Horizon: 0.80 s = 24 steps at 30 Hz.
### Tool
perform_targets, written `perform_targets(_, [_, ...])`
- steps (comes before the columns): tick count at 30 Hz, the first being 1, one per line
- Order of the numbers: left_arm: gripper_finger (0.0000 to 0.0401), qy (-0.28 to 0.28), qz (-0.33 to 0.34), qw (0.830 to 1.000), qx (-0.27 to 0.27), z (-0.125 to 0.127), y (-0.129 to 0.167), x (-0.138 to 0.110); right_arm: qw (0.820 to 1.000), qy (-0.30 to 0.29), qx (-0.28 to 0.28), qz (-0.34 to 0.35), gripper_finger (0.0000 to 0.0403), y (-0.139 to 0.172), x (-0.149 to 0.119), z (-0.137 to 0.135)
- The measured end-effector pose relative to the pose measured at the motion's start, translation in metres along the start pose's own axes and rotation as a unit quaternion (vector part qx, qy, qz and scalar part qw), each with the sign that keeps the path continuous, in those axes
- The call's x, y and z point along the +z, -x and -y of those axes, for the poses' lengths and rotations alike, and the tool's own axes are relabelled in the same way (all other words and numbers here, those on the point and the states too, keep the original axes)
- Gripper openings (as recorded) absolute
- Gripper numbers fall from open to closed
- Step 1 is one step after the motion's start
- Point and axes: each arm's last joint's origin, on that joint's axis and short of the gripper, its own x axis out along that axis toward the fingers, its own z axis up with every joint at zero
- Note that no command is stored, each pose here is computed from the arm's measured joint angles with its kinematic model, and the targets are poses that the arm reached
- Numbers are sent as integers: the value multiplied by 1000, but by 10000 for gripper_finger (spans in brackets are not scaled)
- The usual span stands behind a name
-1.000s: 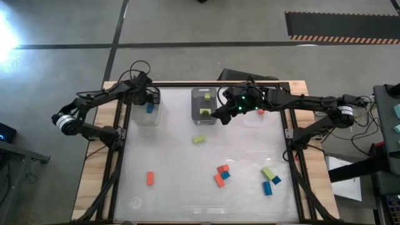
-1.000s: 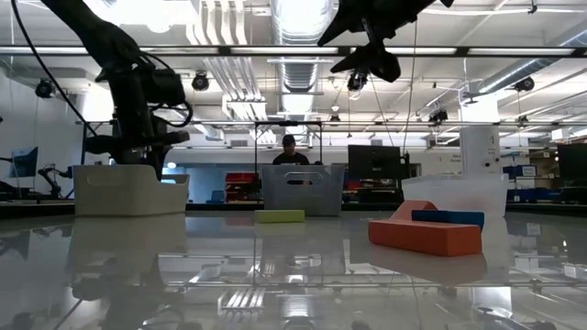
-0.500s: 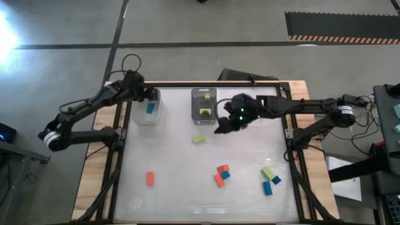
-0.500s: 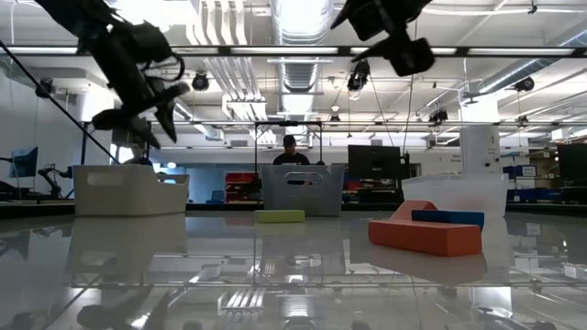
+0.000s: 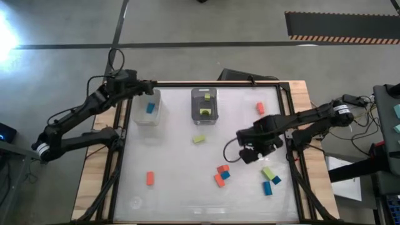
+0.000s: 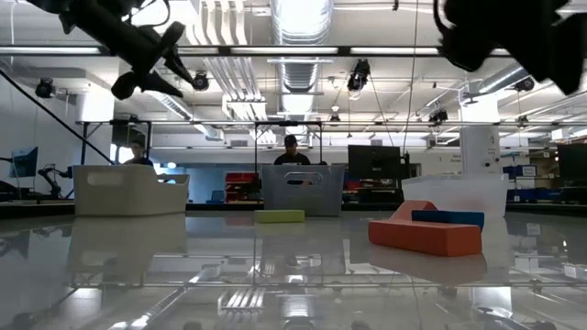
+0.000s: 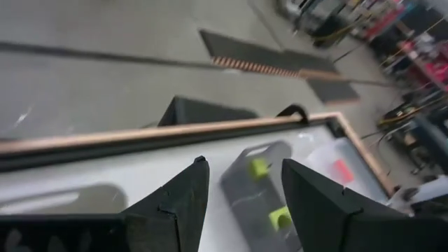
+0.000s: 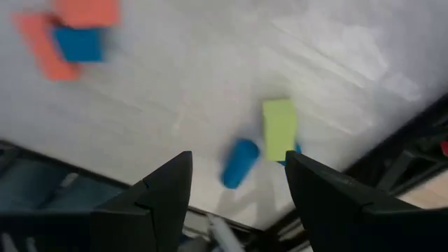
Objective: Sort & place blocks by color
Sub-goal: Put the green block into the black transparent bin
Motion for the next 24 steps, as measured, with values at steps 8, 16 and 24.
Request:
perform_targets(8, [164,0,30,999,-21,4,6,5,997,14,-31,-70,219,-57,-5,17])
perform_targets(16, [164,0,28,999,-20,4,5,5,995,6,-41,-87,219,-87,-5,30])
perform_targets(24, [164,0,25,1000,-18,3,3,5,997,10,-40,-72,219,-105,0,41])
